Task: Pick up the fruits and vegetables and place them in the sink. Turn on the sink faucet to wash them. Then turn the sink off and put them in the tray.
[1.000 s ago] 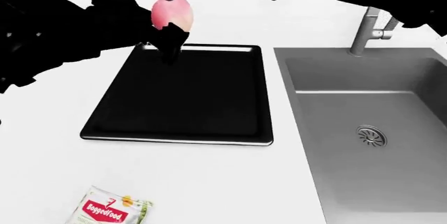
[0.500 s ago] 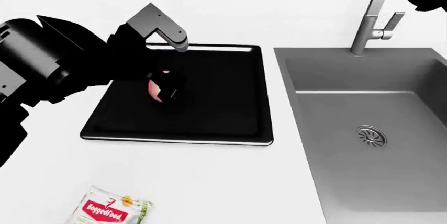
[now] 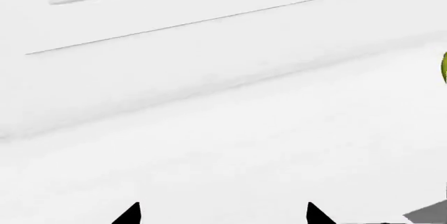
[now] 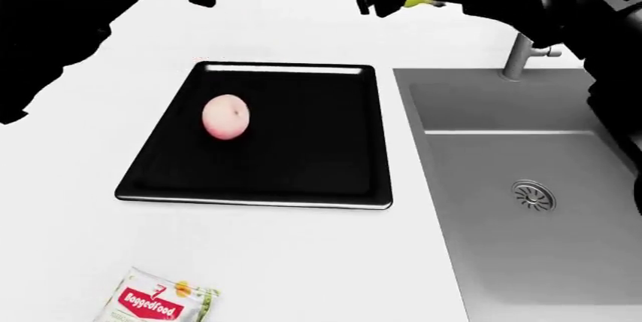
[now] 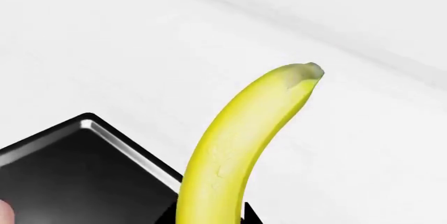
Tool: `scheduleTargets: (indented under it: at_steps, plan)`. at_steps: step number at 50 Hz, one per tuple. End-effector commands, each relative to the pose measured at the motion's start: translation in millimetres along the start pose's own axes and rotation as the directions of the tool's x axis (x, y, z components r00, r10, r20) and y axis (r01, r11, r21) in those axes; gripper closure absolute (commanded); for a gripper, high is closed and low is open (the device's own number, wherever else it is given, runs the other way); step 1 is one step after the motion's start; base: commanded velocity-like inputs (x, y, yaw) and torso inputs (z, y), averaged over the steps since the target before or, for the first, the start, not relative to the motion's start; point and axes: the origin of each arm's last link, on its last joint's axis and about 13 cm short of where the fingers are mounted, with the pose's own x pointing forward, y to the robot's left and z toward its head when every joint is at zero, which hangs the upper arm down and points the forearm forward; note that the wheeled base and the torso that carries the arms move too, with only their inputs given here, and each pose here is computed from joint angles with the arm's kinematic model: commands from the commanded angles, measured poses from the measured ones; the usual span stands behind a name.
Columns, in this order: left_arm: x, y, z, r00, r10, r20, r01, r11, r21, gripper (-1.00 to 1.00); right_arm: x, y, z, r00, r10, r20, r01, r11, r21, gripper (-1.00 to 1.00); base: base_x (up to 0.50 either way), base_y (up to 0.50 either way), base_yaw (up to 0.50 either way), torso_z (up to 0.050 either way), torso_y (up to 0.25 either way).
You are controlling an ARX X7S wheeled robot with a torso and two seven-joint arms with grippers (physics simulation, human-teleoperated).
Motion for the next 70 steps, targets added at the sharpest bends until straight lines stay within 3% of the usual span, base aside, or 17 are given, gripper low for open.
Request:
scheduleTargets:
  at_steps: [1, 7, 19, 30, 39, 40, 43, 46, 51, 55, 61, 70]
  plan:
    - [-19.6, 9.8, 14.9, 0.957, 0.186, 0.221, -0.166, 0.980, -0.107, -1.00, 21.0, 3.1, -28.1, 0.986, 0.076, -0.148, -0.073, 0.997, 0.024, 1.00, 0.00, 0.00, 0.00, 0.000, 0.000]
    - [-31.1, 2.1, 30.6, 0.949, 0.178, 0.262, -0.159, 0.983, -0.093, -1.00, 28.7, 14.2, -49.5, 0.934, 0.205, -0.292, -0.206, 0.978, 0.029, 1.00, 0.00, 0.00, 0.00, 0.000, 0.000]
    - [-43.2, -5.2, 30.5, 0.956, 0.165, 0.243, -0.149, 0.985, -0.082, -1.00, 42.8, 40.1, -68.1, 0.858, 0.335, -0.388, -0.354, 0.935, 0.024, 1.00, 0.00, 0.00, 0.00, 0.000, 0.000]
    - [-47.7, -10.9, 20.6, 0.964, 0.146, 0.224, -0.128, 0.987, -0.093, -1.00, 52.3, 66.7, -81.6, 0.821, 0.429, -0.377, -0.437, 0.897, 0.068, 1.00, 0.00, 0.00, 0.00, 0.000, 0.000]
    - [-49.0, -13.7, 18.1, 0.966, 0.132, 0.224, -0.113, 0.989, -0.094, -1.00, 53.6, 66.8, -90.2, 0.833, 0.414, -0.367, -0.408, 0.908, 0.096, 1.00, 0.00, 0.00, 0.00, 0.000, 0.001]
    - [-49.1, -13.9, 18.5, 0.966, 0.130, 0.225, -0.111, 0.989, -0.094, -1.00, 53.3, 66.2, -89.7, 0.837, 0.408, -0.364, -0.401, 0.911, 0.099, -1.00, 0.00, 0.00, 0.00, 0.000, 0.000]
    - [-49.4, -15.5, 19.1, 0.966, 0.122, 0.230, -0.104, 0.991, -0.087, -1.00, 52.4, 63.6, -83.6, 0.859, 0.388, -0.335, -0.376, 0.921, 0.103, -1.00, 0.00, 0.00, 0.00, 0.000, 0.000]
    - [-47.2, -15.9, 21.1, 0.963, 0.122, 0.241, -0.104, 0.991, -0.085, -1.00, 53.1, 58.6, -68.2, 0.910, 0.347, -0.227, -0.338, 0.938, 0.077, -1.00, 0.00, 0.00, 0.00, 0.000, 0.000]
    - [-43.5, -18.2, 23.3, 0.960, 0.114, 0.255, -0.092, 0.991, -0.096, -1.00, 47.5, 45.0, -36.7, 0.949, 0.308, -0.068, -0.304, 0.951, 0.054, -1.00, 0.00, 0.00, 0.00, 0.000, 0.000]
    - [-42.8, -23.4, 19.3, 0.960, 0.105, 0.261, -0.081, 0.991, -0.102, -1.00, 43.2, 33.7, -9.7, 0.973, 0.196, 0.119, -0.194, 0.981, -0.031, -1.00, 0.00, 0.00, 0.00, 0.000, 0.000]
    - [-35.6, -28.2, 26.3, 0.952, 0.092, 0.290, -0.068, 0.993, -0.094, -1.00, -1.6, 39.4, 4.6, 0.951, 0.064, 0.303, -0.047, 0.997, -0.063, -1.00, 0.00, 0.00, 0.00, 0.000, 0.000]
    - [-47.6, -24.2, 47.7, 0.928, 0.089, 0.361, -0.075, 0.996, -0.052, -1.00, -69.1, 38.7, 22.6, 0.858, -0.122, 0.499, 0.188, 0.978, -0.085, -1.00, 0.00, 0.00, 0.00, 0.000, 0.000]
